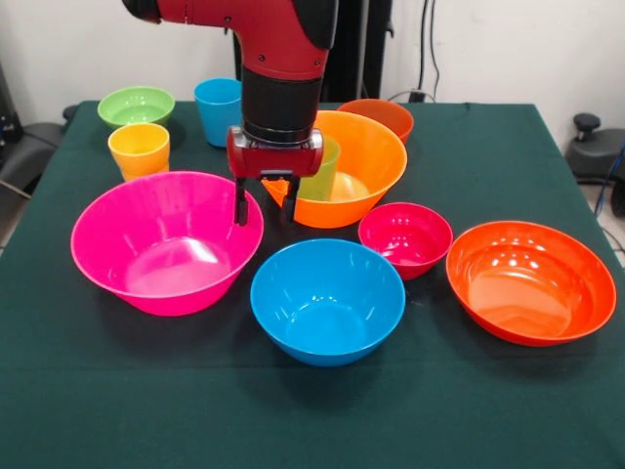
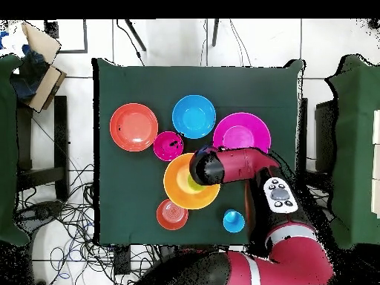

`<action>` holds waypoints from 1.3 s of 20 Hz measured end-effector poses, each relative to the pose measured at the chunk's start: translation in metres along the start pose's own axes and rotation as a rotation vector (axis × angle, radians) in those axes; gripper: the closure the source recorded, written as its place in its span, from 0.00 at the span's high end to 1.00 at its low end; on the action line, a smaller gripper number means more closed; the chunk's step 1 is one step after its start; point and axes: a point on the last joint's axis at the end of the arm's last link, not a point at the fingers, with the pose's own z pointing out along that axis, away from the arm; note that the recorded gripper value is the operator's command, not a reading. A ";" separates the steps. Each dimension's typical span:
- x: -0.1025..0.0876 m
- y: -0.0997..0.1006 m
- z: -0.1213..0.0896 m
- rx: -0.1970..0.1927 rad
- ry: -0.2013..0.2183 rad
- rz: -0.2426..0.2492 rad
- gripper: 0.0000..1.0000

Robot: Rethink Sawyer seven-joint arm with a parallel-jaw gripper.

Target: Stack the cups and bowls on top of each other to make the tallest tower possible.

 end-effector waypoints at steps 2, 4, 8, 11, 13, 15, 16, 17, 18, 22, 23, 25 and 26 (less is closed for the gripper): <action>-0.002 0.003 -0.003 0.008 -0.006 -0.010 1.00; -0.005 0.005 -0.006 0.014 -0.013 -0.017 1.00; -0.012 0.007 -0.013 0.022 -0.032 -0.027 1.00; -0.014 0.003 -0.017 0.025 -0.040 -0.022 1.00; -0.013 -0.005 -0.015 0.023 -0.041 -0.006 1.00; -0.011 -0.010 -0.013 0.022 -0.039 0.004 1.00; -0.007 -0.020 -0.010 0.022 -0.034 0.022 1.00; -0.006 -0.024 -0.009 0.022 -0.033 0.029 1.00; -0.005 -0.028 -0.009 0.023 -0.032 0.037 1.00; -0.001 -0.039 -0.007 0.025 -0.029 0.055 1.00; 0.000 -0.043 -0.007 0.026 -0.029 0.063 1.00; 0.000 -0.045 -0.006 0.027 -0.031 0.065 1.00; -0.001 -0.045 -0.005 0.027 -0.032 0.065 1.00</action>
